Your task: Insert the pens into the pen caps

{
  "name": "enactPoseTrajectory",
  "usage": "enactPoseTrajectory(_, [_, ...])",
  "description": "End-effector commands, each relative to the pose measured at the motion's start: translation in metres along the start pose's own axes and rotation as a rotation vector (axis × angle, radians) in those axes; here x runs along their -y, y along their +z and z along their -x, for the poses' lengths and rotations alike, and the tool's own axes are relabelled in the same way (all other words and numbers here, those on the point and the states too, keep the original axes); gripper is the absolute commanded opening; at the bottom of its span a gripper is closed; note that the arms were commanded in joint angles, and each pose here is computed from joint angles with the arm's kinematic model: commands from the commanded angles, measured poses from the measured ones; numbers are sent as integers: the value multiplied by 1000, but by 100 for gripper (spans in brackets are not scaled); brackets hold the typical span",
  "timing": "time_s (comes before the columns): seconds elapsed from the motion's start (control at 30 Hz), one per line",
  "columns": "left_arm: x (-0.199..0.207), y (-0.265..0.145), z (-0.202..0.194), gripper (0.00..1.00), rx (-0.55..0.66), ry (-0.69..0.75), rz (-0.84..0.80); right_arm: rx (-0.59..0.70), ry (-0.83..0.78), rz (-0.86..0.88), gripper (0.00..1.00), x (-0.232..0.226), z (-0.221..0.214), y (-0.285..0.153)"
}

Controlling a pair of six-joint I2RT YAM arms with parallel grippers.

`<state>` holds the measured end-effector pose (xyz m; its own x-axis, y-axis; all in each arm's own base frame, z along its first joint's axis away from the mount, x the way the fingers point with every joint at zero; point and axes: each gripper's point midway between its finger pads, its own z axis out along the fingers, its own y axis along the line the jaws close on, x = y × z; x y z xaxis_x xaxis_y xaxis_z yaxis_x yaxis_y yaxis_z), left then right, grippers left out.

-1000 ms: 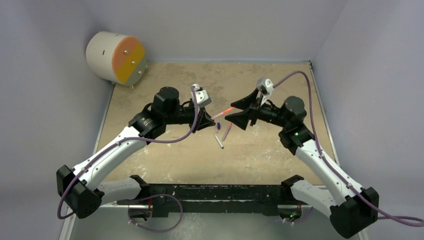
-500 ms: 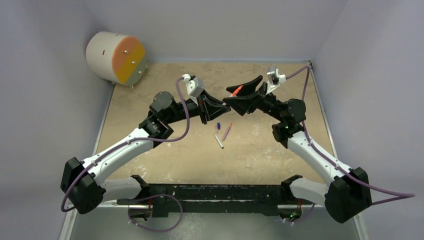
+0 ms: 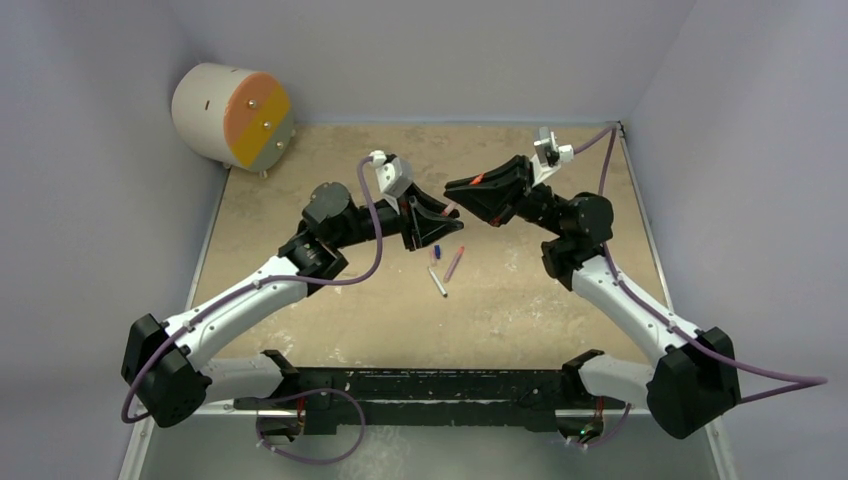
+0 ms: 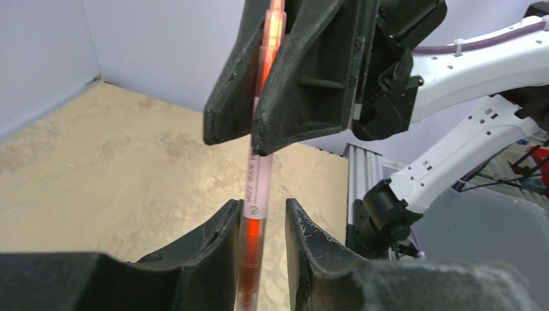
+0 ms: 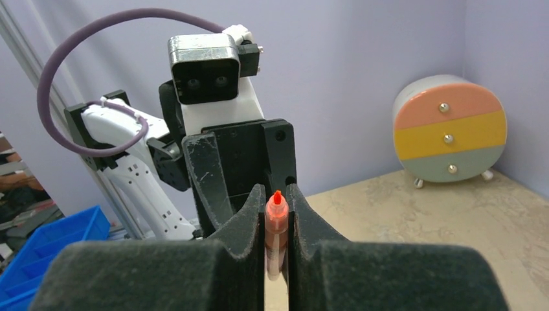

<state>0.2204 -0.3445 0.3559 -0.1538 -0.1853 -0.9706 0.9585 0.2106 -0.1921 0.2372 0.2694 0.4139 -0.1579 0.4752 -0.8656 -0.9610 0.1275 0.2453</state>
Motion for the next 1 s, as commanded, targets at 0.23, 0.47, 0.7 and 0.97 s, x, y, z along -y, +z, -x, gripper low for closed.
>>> enactPoseTrajectory(0.23, [22, -2, 30, 36, -24, 93, -77, -73, -102, 40, 0, -8, 8, 5])
enactPoseTrajectory(0.47, [20, 4, 36, 29, 8, 86, -78, -121, -59, 64, 0, -6, -7, 4])
enactPoseTrajectory(0.7, [11, 7, 42, 0, 67, 78, -31, -119, -56, 52, 0, -5, -10, 2])
enactPoseTrajectory(0.97, [-97, -49, 38, 0, 163, -43, 623, -14, -101, -331, 73, 44, 4, -22])
